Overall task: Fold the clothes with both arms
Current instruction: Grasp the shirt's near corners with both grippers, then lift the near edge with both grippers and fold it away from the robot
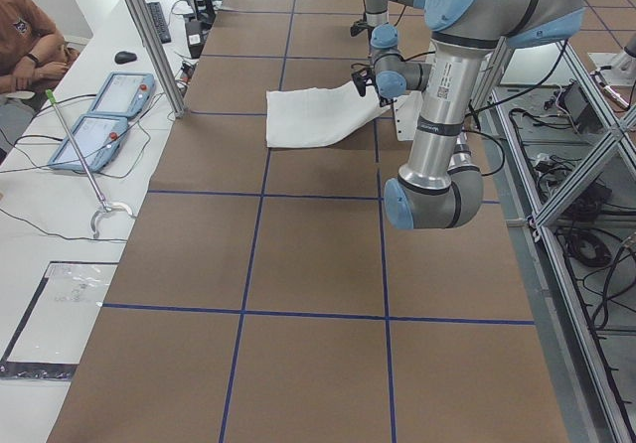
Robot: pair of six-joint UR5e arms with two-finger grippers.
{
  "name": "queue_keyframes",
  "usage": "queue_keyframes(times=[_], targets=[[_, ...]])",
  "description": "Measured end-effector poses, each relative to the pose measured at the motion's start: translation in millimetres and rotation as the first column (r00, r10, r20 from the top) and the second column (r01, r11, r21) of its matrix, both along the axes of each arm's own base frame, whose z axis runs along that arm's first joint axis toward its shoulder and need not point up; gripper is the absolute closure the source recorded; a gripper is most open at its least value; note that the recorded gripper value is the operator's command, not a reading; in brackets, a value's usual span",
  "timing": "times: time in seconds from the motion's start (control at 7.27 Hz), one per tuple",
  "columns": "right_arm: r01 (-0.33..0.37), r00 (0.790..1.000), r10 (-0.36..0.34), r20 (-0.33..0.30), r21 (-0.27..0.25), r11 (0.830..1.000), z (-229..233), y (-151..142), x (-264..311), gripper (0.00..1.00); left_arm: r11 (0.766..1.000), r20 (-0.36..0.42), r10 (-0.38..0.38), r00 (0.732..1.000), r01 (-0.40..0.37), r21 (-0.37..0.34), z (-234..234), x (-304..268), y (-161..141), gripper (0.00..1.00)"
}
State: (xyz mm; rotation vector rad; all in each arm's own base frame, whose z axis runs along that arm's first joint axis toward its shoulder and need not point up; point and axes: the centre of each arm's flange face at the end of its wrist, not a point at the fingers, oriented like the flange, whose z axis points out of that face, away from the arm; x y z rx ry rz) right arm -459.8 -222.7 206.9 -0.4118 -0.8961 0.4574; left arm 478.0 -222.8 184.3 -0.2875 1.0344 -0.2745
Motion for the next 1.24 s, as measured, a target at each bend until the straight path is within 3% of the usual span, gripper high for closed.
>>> queue_keyframes(times=[0.14, 0.41, 0.83, 1.24], targets=[[-0.013, 1.0, 0.013, 0.013, 0.009, 1.0, -9, -6, -1, 1.0, 1.0, 0.001, 0.001, 1.0, -0.001, -0.001, -3, -6, 1, 1.0], [-0.086, 0.996, 0.084, 0.034, 0.063, 0.994, -23, -48, 6, 1.0, 1.0, 0.016, -0.019, 1.0, 0.019, 0.001, -9, -16, -12, 1.0], [-0.201, 0.979, 0.194, 0.066, 0.121, 0.972, -45, -118, 33, 1.0, 0.994, 0.013, -0.109, 0.994, 0.109, 0.023, -15, -50, -86, 1.0], [-0.261, 0.965, 0.259, 0.033, 0.158, 0.952, -38, -192, 20, 1.0, 0.982, 0.061, -0.19, 0.98, 0.19, 0.018, -3, -35, -158, 1.0]])
